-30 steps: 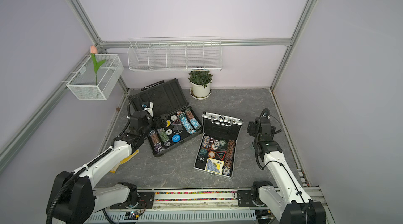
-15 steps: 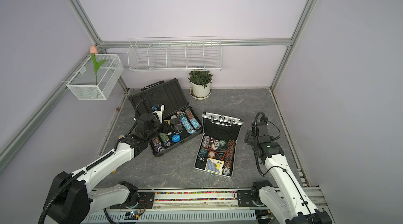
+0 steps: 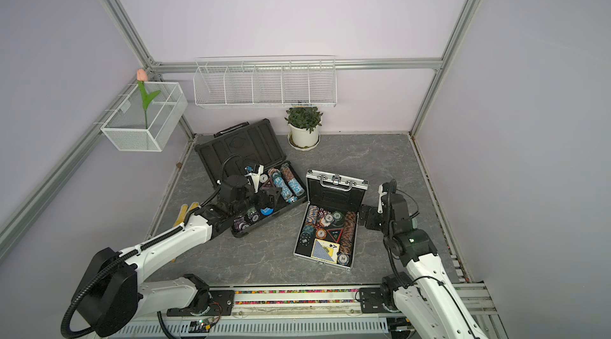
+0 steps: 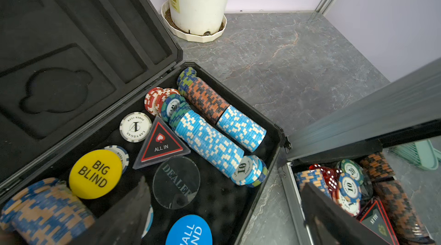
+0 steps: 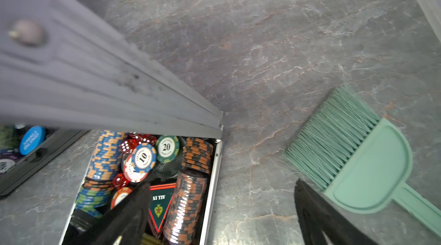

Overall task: Close the poker set cases
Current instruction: Move the poker set case to the center of the board.

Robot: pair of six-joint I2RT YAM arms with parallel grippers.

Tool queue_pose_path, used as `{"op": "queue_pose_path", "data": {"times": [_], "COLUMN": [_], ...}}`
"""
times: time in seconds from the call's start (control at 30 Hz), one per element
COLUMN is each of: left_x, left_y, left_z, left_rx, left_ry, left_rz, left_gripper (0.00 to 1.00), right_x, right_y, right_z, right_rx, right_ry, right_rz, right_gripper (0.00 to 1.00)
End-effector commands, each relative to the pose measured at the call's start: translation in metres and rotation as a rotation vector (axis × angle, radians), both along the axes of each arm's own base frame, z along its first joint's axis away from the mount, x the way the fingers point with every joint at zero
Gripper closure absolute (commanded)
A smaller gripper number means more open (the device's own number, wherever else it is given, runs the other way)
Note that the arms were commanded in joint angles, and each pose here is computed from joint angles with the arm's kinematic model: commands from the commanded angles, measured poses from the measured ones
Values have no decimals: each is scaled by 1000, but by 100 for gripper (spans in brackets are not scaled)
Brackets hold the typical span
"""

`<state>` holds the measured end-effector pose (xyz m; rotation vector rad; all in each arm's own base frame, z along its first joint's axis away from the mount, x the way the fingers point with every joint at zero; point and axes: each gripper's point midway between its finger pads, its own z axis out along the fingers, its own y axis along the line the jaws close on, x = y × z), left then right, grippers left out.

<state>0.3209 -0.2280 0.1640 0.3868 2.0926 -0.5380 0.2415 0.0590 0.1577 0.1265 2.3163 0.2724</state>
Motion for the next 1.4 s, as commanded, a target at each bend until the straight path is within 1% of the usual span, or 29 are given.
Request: {"op": "queue_pose_path", "data": {"times": [0.0,0.17,0.23,0.3,0.37,0.5,0.63,0.83,1.07,1.2,1.37], "left_x": [6,7,6,4,2,-6,-14,-25,-39,-51,-61], "left_y": [-9,-16,-19,-21,-24,-32,-41,-47,-39,-37,-42], "left_z": [9,-1,-5,-10,-13,-17,-22,-24,-29,-36,-47], "left_rx": [-16,-14,-9,2,10,17,43,63,88,135,206], "left_ry": [-27,-12,-11,-14,-24,-36,-38,-70,-86,-93,-84], "left_rz": [-1,-8,-18,-20,-21,-56,-91,-114,-139,-167,-201], "left_gripper": [0,0,0,0,0,0,0,0,0,0,0], "right_x": [13,29,34,39,43,50,55,61,69,74,78], "right_y": [14,15,17,18,17,16,13,12,8,4,0], "right_z": [17,30,32,34,37,45,47,47,51,54,60], "right_rx": [47,30,23,9,-7,-28,-56,-88,-116,-141,-160], "right_ry": [-117,-215,-236,-254,-276,-329,-345,-352,-381,-398,-428], "right_rz": [55,60,68,72,68,67,57,57,27,2,-29], "right_gripper": [3,0,2,5,11,21,29,38,48,56,62]}}
